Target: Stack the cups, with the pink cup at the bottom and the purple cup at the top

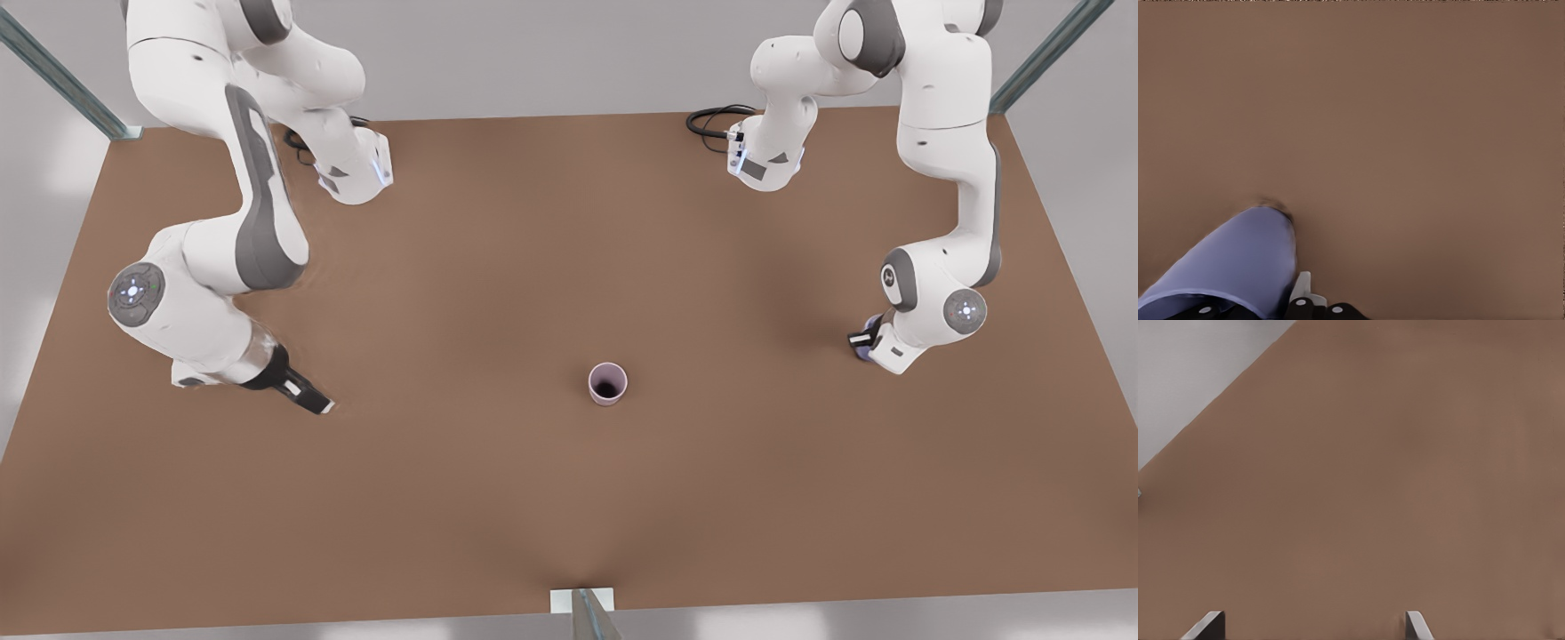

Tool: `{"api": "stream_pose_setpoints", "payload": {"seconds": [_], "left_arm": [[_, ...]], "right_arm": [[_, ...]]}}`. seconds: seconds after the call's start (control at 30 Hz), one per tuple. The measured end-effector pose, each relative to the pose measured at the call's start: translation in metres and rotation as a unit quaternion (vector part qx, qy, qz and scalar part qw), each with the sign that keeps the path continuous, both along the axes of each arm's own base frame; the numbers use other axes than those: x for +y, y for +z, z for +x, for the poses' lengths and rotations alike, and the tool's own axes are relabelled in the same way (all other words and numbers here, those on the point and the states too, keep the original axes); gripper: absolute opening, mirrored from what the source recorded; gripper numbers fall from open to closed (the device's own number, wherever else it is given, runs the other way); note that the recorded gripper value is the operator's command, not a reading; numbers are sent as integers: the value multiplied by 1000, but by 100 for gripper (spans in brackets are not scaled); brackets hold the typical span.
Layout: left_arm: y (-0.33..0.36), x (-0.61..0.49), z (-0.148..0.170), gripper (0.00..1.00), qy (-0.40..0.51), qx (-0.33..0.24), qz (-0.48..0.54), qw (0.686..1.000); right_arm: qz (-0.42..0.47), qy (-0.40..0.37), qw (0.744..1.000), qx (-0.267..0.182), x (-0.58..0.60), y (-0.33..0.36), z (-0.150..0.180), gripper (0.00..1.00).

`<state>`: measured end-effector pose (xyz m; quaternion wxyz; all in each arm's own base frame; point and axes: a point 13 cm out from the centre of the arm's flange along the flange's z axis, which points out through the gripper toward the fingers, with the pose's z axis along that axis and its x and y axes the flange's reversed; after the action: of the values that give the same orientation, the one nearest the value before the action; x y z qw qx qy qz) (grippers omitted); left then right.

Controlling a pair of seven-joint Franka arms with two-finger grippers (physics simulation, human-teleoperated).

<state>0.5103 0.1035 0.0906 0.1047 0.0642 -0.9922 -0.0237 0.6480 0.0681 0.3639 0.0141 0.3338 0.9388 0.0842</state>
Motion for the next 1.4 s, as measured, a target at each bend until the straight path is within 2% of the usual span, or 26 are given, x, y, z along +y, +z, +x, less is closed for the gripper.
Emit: {"api": "stream_pose_setpoints", "payload": {"seconds": [0.1,0.2,0.33,0.4,0.47,0.63,0.97,1.17,1.27,1.4], "left_arm": [[22,-10,17,21,-8,-18,-3,1000],[67,-52,45,21,-43,-42,-10,998],[134,-213,61,21,-148,-61,-45,986],[154,-302,55,21,-194,-62,-62,977],[171,-398,65,21,-228,-73,-79,968],[176,-524,75,21,-226,-77,-101,966],[145,-557,67,21,-146,-51,-86,984],[141,-566,72,21,-106,-60,-88,989],[138,-570,75,21,-88,-66,-90,990],[133,-572,78,21,-69,-70,-90,991]], "right_arm": [[-33,9,999,-17,-89,52,-9,100],[-49,68,996,-10,-91,60,0,100],[-60,136,989,13,-87,38,2,100],[-67,156,986,4,-93,44,8,100],[-72,177,982,-3,-95,48,13,100],[-75,225,971,-3,-89,39,16,100],[-81,275,958,-17,-98,50,19,100],[-85,297,951,-26,-95,62,18,100],[-96,304,946,-50,-94,86,29,100],[-102,312,944,-38,-102,80,28,100]]}}
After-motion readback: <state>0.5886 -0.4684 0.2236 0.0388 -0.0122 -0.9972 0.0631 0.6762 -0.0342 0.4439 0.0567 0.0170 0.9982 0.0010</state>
